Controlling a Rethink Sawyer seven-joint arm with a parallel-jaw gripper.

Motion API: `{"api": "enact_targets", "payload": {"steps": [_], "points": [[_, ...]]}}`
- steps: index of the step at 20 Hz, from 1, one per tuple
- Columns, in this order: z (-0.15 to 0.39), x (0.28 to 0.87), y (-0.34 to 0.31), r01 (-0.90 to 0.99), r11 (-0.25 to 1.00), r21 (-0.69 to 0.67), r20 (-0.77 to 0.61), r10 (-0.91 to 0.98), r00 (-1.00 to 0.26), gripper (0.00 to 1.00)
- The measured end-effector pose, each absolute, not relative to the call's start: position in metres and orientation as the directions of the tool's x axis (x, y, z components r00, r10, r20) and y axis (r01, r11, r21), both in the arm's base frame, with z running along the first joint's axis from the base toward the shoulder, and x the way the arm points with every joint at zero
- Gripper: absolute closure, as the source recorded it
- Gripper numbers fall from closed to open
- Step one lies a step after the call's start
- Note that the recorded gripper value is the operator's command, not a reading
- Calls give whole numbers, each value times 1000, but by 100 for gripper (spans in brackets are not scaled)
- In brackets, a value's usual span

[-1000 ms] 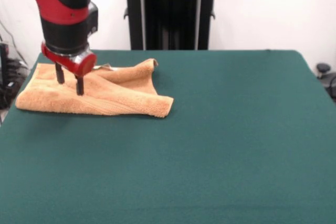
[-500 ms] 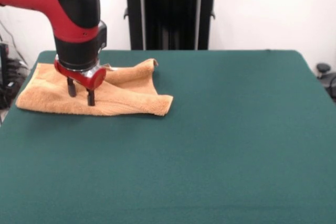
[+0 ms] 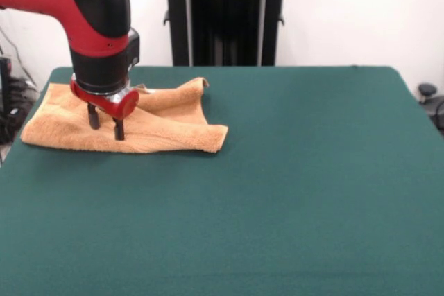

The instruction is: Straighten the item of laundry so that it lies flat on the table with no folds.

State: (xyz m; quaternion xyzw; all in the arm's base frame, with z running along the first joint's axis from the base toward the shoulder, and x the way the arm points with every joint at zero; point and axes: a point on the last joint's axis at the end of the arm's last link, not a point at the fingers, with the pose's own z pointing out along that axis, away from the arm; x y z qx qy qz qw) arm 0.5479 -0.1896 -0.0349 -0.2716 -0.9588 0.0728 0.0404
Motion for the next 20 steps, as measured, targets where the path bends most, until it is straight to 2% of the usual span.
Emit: {"api": "enact_targets", "payload": {"steps": [8,20], "points": [[-36,548,-190,504,849,-157,29,514,-857,0],[-38,537,-192,367,924,-110,-80,360,-930,0]]}}
